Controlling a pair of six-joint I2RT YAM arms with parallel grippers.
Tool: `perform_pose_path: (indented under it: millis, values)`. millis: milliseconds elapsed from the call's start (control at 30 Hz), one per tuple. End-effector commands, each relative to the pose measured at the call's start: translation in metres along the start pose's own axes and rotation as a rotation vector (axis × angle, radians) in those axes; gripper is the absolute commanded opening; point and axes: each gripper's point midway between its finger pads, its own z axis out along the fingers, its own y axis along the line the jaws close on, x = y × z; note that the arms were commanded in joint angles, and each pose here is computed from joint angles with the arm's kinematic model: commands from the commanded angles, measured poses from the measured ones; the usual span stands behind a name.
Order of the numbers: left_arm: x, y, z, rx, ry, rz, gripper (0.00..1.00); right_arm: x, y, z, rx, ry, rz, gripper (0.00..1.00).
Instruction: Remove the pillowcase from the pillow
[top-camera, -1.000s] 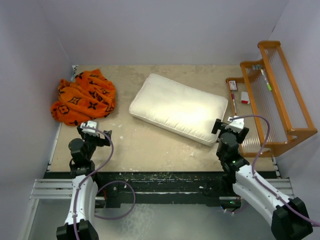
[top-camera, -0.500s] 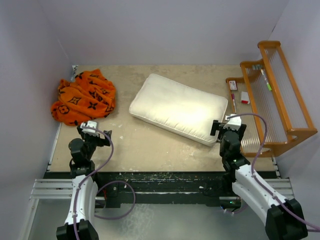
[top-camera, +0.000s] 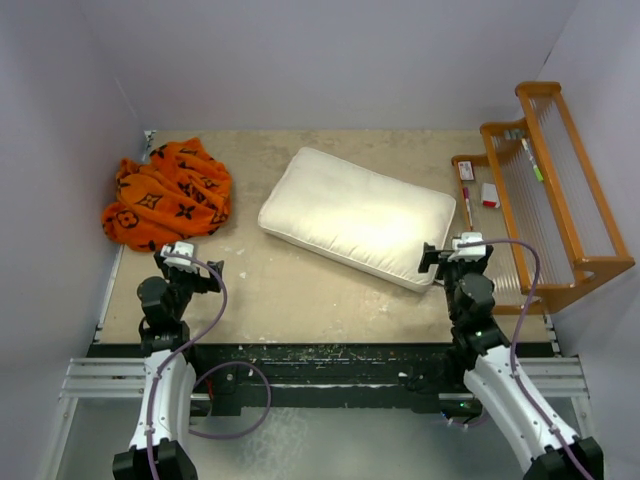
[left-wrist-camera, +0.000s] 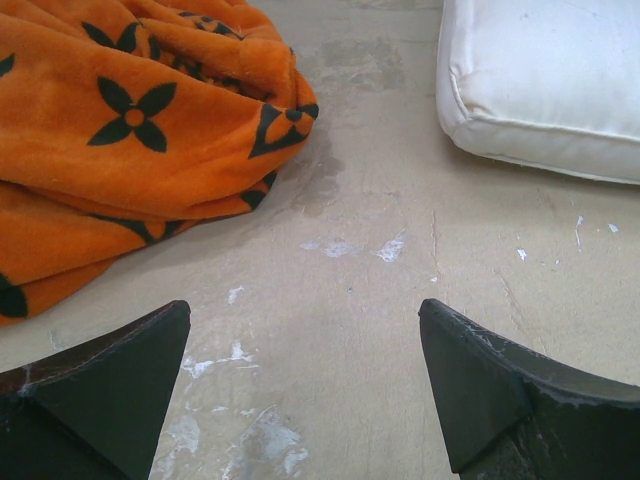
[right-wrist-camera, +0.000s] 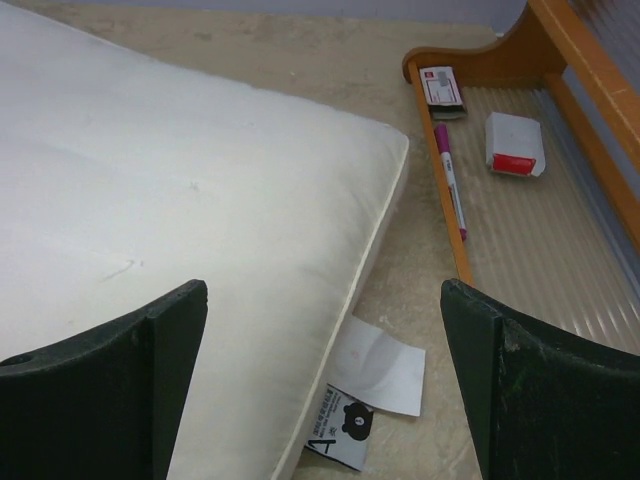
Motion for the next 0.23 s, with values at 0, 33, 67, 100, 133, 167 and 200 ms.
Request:
perform_pose_path:
  millis: [0, 33, 67, 100, 133, 167, 200]
  values:
    - [-0.009, 0.001, 0.002, -0.006, -0.033, 0.004, 0.99, -0.003, -0.003, -0.005, 0.006, -0.049, 0.009, 1.00]
    - [-0.009, 0.001, 0.002, -0.004, -0.032, 0.004, 0.99, -0.004, -0.006, -0.005, 0.023, -0.053, 0.014, 1.00]
    - [-0.009, 0.001, 0.002, -0.003, -0.032, 0.003, 0.99, -0.002, -0.007, -0.004, 0.032, -0.043, 0.015, 1.00]
    - [-0.009, 0.001, 0.002, -0.003, -0.033, 0.004, 0.99, 0.000, -0.013, -0.003, 0.071, -0.036, 0.030, 1.00]
    - [-0.009, 0.001, 0.002, -0.003, -0.033, 0.004, 0.99, 0.000, -0.017, -0.003, 0.098, -0.040, 0.044, 1.00]
    - [-0.010, 0.001, 0.002, -0.003, -0.034, 0.005, 0.99, 0.000, -0.018, -0.004, 0.102, -0.047, 0.049, 1.00]
    - [-0.010, 0.001, 0.001, -0.004, -0.034, 0.004, 0.99, 0.000, -0.018, -0.006, 0.098, -0.055, 0.051, 1.00]
